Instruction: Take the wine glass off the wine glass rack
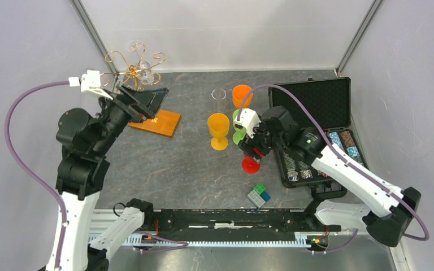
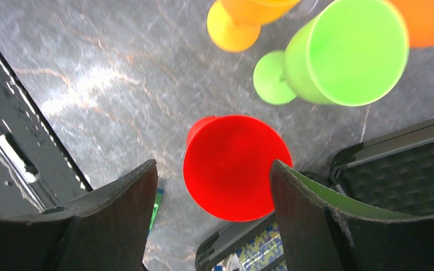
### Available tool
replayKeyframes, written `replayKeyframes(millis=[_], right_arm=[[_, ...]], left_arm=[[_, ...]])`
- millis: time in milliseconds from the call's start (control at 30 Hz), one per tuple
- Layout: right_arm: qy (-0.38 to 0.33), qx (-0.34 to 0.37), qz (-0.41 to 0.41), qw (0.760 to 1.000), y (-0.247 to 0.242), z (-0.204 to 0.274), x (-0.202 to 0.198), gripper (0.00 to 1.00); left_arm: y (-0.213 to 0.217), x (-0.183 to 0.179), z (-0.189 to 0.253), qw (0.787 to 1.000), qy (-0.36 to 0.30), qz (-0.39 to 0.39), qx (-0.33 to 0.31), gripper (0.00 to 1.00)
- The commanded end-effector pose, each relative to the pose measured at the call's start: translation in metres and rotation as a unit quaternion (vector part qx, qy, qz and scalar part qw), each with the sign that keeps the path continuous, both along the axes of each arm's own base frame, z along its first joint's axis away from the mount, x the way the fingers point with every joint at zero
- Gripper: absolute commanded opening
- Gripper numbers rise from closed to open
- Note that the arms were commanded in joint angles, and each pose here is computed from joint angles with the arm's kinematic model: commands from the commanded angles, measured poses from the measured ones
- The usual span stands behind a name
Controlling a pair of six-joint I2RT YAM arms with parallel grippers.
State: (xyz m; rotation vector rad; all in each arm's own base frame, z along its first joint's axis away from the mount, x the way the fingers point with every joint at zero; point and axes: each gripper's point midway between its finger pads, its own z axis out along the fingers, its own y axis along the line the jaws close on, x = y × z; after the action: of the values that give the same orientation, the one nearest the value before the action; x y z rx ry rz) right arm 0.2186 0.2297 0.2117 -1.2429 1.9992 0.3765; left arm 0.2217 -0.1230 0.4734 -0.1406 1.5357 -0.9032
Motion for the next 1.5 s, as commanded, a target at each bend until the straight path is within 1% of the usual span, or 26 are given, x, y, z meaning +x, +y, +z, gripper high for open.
replayKeyframes(millis=[0, 133, 267, 333, 367, 467, 567, 667, 833, 900, 1000, 1033, 1200, 1300, 1467], right_arm=[[-0.060, 0.078, 0.002, 0.995, 0.013, 0.038, 0.006, 0.79], [-0.080, 0.128, -0.010, 0.989, 0.016, 0.054, 0.006, 0.80], [-0.096, 0.174, -0.011, 0.980, 0.019, 0.068, 0.002, 0.79], [-0.099, 0.189, -0.010, 0.977, 0.019, 0.071, 0.000, 0.79], [-0.099, 0.199, -0.008, 0.975, 0.020, 0.074, -0.003, 0.78], [-0.097, 0.205, -0.006, 0.974, 0.019, 0.075, -0.005, 0.77], [-0.094, 0.208, -0.005, 0.974, 0.019, 0.073, -0.008, 0.75], [-0.092, 0.209, -0.005, 0.974, 0.019, 0.070, -0.008, 0.74], [-0.081, 0.211, -0.003, 0.974, 0.022, 0.062, -0.010, 0.72], [-0.076, 0.209, -0.003, 0.975, 0.022, 0.058, -0.010, 0.71], [-0.077, 0.204, -0.003, 0.976, 0.021, 0.055, -0.010, 0.70], [-0.080, 0.201, -0.005, 0.976, 0.020, 0.056, -0.009, 0.70], [-0.104, 0.202, -0.014, 0.974, 0.014, 0.066, -0.006, 0.70], [-0.114, 0.205, -0.016, 0.972, 0.012, 0.071, -0.005, 0.70], [-0.117, 0.203, -0.018, 0.972, 0.012, 0.071, -0.003, 0.70]], left_arm=[[0.006, 0.029, 0.027, 0.999, -0.018, 0.040, -0.012, 1.00], [0.022, 0.064, 0.029, 0.994, -0.001, 0.108, 0.004, 1.00], [0.050, 0.099, 0.027, 0.979, 0.019, 0.200, 0.045, 1.00], [0.058, 0.115, 0.027, 0.974, 0.027, 0.219, 0.057, 1.00], [0.066, 0.135, 0.023, 0.971, 0.046, 0.228, 0.062, 1.00], [0.088, 0.163, 0.015, 0.971, 0.070, 0.226, 0.030, 0.95], [0.118, 0.191, 0.002, 0.970, 0.094, 0.224, -0.022, 0.83], [0.134, 0.220, -0.015, 0.970, 0.116, 0.206, -0.061, 0.68], [0.149, 0.256, -0.039, 0.968, 0.137, 0.179, -0.107, 0.61], [0.153, 0.267, -0.046, 0.967, 0.141, 0.173, -0.121, 0.57], [0.155, 0.279, -0.054, 0.965, 0.147, 0.168, -0.136, 0.46], [0.156, 0.282, -0.057, 0.964, 0.149, 0.170, -0.140, 0.44], [0.169, 0.288, -0.072, 0.952, 0.162, 0.206, -0.155, 0.44], [0.179, 0.291, -0.083, 0.942, 0.172, 0.236, -0.164, 0.47], [0.184, 0.297, -0.095, 0.935, 0.184, 0.251, -0.169, 0.49]])
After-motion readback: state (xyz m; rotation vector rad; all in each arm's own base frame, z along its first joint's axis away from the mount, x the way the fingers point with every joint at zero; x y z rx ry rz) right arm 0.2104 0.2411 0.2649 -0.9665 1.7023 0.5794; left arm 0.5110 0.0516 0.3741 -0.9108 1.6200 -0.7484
